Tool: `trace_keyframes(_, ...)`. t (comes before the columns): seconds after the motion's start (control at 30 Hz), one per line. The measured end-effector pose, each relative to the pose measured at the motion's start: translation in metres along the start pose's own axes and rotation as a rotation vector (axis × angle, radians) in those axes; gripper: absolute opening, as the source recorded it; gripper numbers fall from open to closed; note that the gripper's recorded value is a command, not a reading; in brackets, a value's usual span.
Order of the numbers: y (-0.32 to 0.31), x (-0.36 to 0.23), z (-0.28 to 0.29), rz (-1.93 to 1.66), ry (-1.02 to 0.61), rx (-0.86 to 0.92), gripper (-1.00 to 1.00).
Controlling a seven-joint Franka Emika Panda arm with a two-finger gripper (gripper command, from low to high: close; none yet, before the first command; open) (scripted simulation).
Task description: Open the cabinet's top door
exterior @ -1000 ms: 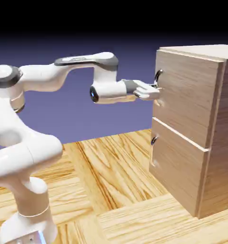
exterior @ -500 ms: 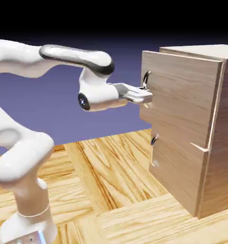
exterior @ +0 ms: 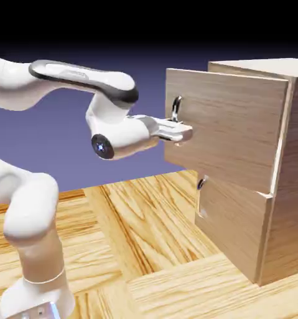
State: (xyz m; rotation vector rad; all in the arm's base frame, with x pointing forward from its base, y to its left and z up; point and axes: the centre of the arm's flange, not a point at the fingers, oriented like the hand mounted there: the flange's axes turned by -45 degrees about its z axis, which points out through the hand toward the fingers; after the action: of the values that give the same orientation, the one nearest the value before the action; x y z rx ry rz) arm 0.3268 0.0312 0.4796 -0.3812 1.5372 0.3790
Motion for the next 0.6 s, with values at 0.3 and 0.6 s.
trace_keyframes(0.3,-0.028,0.000,-0.047,0.001,-0.001,-0.164,-1.00)
trace_keyframes(0.6,-0.066,0.000,-0.091,0.001,-0.001,-0.339,-1.00)
